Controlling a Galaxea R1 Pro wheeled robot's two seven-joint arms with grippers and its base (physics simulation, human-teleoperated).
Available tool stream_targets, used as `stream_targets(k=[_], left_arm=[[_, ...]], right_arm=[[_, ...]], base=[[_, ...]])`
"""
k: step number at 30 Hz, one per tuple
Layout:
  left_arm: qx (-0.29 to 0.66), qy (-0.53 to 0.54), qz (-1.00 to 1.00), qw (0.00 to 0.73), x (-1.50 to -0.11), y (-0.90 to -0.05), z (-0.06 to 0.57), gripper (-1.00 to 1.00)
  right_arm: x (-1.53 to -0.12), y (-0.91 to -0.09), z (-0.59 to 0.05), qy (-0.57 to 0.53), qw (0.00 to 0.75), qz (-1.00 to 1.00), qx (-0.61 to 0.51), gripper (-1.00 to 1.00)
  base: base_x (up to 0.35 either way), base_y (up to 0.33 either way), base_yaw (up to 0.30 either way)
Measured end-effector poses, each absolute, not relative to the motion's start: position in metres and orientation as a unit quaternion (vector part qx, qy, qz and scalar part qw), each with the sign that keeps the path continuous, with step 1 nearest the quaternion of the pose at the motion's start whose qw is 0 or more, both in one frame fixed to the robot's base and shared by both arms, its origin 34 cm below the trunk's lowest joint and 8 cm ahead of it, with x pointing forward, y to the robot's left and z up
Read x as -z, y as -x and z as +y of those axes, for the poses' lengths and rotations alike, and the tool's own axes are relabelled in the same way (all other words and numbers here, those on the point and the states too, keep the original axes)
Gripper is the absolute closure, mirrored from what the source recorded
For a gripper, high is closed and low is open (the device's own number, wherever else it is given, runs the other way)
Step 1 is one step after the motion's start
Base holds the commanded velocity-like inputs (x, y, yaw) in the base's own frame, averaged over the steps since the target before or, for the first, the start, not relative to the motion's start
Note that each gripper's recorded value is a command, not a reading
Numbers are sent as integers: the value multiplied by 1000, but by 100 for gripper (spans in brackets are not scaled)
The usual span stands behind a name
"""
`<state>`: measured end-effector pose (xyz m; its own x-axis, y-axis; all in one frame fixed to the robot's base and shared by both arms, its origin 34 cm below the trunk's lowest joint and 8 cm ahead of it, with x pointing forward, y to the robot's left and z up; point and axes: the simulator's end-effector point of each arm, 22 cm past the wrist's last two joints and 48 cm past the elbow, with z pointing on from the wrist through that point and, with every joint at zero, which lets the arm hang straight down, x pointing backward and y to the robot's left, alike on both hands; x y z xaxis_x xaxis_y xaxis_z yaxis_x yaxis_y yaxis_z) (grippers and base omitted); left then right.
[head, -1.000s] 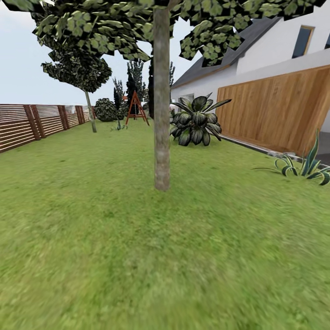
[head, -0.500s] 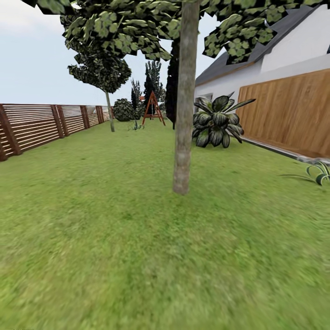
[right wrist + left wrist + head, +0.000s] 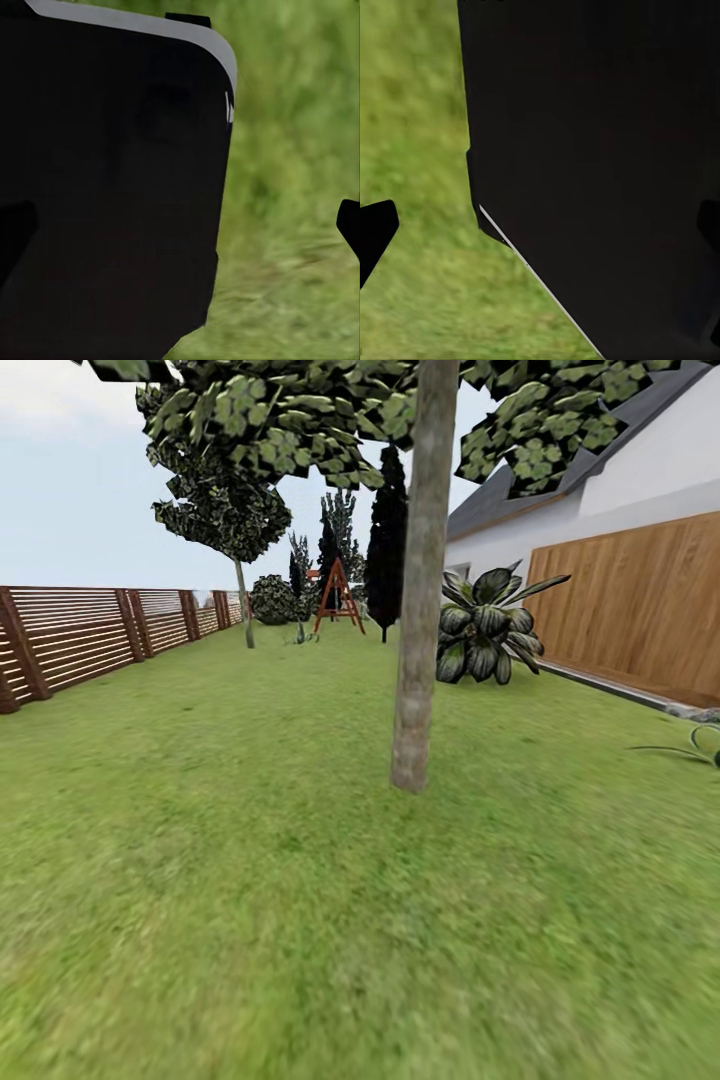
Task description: Take the three Easter eggs out of the wicker basket on the lawn in the garden, then place them on the lawn next to a single tree (choose any tree) so that all three eggs are next to the same tree and none are left in the basket.
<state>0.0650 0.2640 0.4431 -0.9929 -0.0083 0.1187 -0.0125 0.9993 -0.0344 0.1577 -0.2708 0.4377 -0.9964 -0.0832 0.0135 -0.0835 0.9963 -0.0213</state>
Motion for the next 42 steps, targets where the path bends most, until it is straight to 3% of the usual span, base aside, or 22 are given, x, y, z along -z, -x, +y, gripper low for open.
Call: stream_targets(k=[8,17,42], left_arm=[[-17,-6,-998,59,-443,-66,264,-100],[-17,-6,-998,59,-443,-66,264,-100],[-17,-5,-998,59,-443,-66,265,-100]], right_arm=[[-438,-158,-270,-42,5,-999,-10,-100],[-438,-158,-270,-42,5,-999,-11,-100],[-438,-151,-270,-42,12,-999,-9,-100]], base=[[264,225,13],[264,225,219],[277,217,5]])
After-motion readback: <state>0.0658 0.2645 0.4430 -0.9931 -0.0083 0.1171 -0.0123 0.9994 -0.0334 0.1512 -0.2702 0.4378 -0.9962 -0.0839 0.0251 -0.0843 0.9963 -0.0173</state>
